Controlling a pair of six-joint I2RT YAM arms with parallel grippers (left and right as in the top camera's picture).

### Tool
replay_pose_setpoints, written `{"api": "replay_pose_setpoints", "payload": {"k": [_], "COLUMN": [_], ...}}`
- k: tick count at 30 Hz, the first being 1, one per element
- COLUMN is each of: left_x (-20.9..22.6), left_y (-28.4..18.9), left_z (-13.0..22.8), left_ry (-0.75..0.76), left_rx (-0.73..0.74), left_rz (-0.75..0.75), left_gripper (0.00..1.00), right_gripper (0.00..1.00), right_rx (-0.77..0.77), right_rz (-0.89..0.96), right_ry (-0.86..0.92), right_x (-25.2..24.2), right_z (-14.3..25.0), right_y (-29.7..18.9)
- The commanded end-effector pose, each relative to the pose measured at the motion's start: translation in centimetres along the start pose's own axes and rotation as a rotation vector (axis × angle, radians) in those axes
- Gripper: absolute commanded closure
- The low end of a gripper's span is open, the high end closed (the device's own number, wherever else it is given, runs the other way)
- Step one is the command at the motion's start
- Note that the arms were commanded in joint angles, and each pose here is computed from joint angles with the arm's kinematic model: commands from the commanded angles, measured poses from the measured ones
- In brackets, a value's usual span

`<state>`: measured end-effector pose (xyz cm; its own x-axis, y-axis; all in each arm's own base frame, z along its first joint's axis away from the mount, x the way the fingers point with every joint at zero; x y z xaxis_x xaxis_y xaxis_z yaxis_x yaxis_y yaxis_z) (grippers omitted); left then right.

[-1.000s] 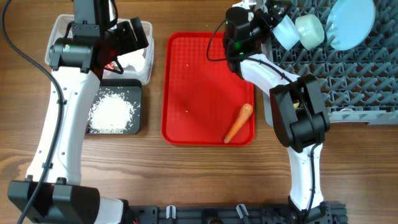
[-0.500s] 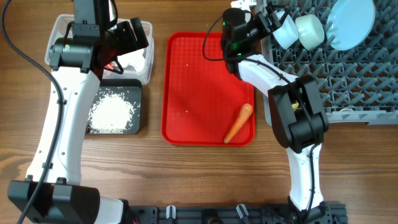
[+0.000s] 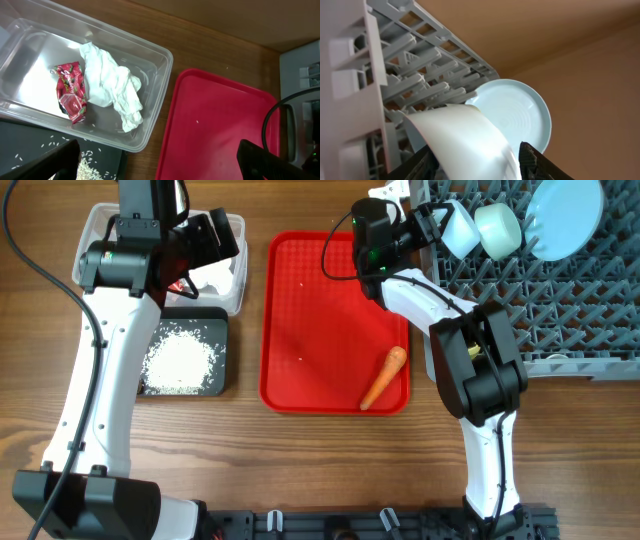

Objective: Sort waste into correct bins and load items into the dishwasher rack

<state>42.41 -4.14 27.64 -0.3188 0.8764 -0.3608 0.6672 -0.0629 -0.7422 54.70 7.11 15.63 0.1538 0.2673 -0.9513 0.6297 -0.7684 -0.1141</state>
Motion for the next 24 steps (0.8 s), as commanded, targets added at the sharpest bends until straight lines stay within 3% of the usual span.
{"api": "replay_pose_setpoints", "payload": {"k": [1,11,13,16,24], "left_x": [0.1,0.1,0.1,0.1,0.1], "left_y": [0.1,0.1,0.1,0.1,0.1], "left_z": [-0.1,-0.1,-0.1,-0.1,-0.1], "left_ry": [-0.008,-0.008,-0.008,-0.008,-0.008], "left_rx": [-0.006,-0.006,-0.006,-0.006,-0.006], "left_rz": [-0.007,-0.007,-0.007,-0.007,-0.007], "left_gripper": [0.0,0.0,0.0,0.0,0.0], "right_gripper": [0.46,0.45,0.35,0.0,0.0], "right_rx": [-0.058,-0.159,-0.187,-0.263,-0.421], "right_rz": [-0.038,-0.107,-0.132,-0.177,-0.284], "right_ry": [0.053,0.15,0.169,0.197,0.422], "right_x": [1.2,2.6,3.0,3.4,1.9], "right_z": [-1.2,-3.3,-3.9,-5.4,-8.8], "right_y": [-1.2,-4.3,-4.7,-6.0,-9.4]}}
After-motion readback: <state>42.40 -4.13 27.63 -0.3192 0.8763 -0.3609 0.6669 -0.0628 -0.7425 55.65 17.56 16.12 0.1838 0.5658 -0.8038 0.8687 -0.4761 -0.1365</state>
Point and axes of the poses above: each gripper's point midway between its finger pads, its own y axis out along the fingers, its own x axis along the line the jaws close on, z = x × y, the point moved 2 cm from there along -y, back along the fingers, and after that the axes turned 12 degrees about -y, right-handed, at the moved point
